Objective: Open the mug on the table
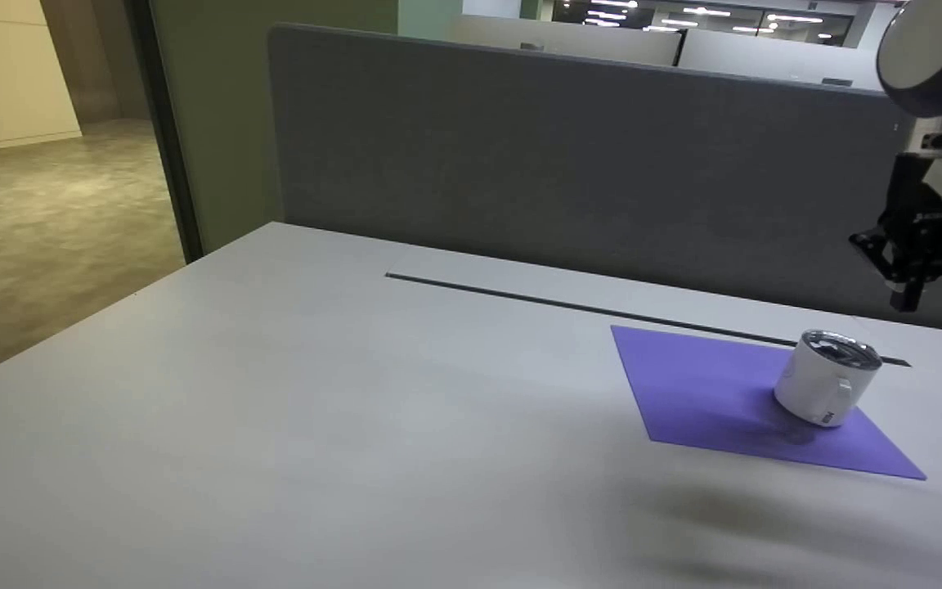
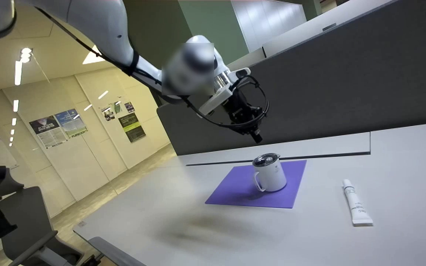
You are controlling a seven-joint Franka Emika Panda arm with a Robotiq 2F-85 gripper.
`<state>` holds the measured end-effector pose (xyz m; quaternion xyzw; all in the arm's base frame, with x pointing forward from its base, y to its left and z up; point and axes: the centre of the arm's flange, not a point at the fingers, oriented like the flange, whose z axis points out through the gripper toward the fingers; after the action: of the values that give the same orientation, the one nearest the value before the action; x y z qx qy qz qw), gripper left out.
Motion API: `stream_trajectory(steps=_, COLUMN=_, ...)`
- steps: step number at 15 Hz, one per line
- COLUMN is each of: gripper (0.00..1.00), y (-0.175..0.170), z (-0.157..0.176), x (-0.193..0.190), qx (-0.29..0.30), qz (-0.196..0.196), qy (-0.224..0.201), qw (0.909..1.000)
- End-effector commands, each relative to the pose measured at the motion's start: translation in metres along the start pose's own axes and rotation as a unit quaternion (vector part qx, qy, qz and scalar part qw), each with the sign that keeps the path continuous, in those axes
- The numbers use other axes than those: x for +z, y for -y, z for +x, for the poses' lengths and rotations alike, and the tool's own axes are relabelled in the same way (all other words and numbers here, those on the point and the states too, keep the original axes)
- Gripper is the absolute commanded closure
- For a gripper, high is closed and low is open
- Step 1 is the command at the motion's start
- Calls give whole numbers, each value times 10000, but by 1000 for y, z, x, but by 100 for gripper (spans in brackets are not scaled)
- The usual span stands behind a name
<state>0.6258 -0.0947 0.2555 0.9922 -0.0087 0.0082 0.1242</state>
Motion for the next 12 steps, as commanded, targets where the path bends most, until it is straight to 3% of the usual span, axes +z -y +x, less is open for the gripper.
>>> stream_trajectory(steps=1, gripper=100, y=5, z=21, x=20, qx=59, qz=4, qy=0, qw=10000)
stream_trajectory(steps=12, gripper=100, y=30, z=31, x=58, qx=179, qz=481, qy=53, qw=9987)
